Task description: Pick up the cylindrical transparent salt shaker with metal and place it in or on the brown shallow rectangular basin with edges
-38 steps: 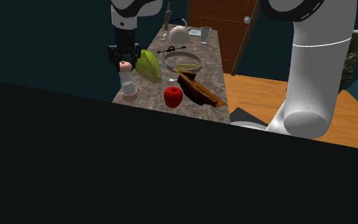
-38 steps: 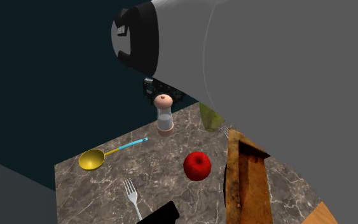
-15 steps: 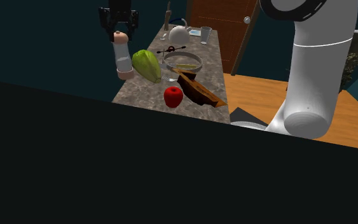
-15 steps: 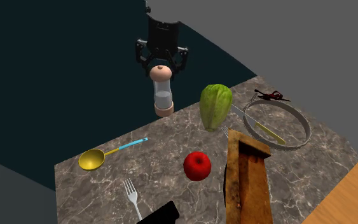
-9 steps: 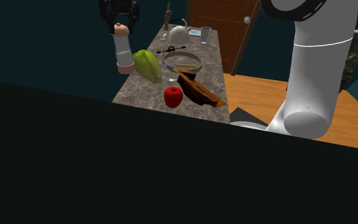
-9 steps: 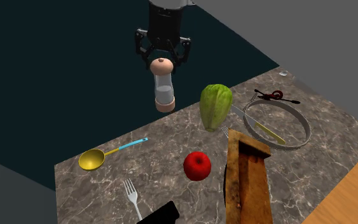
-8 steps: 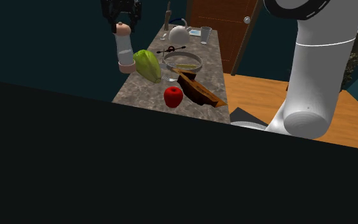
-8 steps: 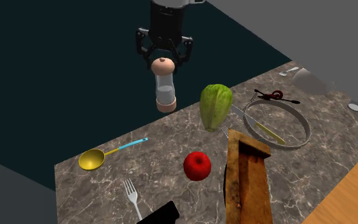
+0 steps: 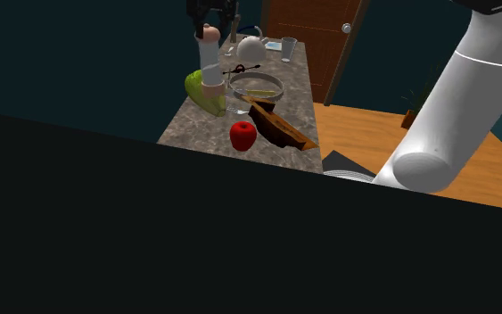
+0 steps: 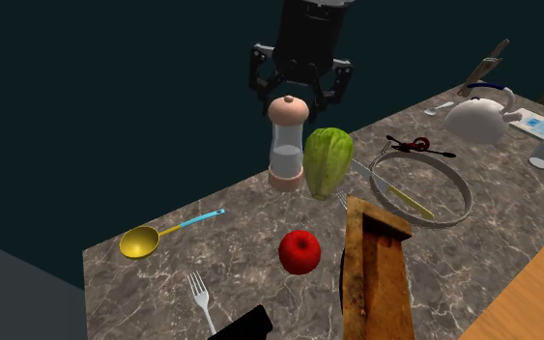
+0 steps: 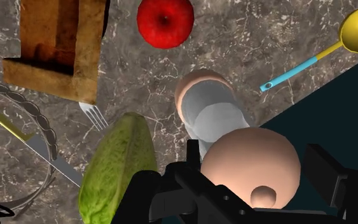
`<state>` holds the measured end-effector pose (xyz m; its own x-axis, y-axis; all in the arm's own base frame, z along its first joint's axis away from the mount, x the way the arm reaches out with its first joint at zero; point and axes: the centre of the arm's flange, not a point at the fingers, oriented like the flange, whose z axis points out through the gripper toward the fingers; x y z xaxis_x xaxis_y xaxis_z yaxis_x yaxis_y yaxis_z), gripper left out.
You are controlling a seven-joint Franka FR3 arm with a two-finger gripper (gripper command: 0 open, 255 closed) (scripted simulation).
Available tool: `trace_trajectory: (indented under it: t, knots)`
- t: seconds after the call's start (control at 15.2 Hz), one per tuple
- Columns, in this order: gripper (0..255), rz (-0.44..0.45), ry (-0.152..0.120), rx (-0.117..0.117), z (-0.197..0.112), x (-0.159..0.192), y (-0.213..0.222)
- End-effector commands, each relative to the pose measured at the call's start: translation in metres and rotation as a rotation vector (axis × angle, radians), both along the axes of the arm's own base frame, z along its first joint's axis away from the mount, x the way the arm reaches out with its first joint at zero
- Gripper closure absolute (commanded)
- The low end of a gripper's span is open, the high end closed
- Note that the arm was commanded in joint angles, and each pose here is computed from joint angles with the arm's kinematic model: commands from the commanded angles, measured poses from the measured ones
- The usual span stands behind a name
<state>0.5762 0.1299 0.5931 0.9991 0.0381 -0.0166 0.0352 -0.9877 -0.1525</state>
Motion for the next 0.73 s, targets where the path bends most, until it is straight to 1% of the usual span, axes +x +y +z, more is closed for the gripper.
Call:
trace_trajectory:
  t: [0.0, 0.66]
  knots:
    - [255, 0.0, 0.0, 0.001, 0.004, -0.017, -0.023]
    - [255, 0.0, 0.0, 0.001, 0.031, -0.091, -0.128]
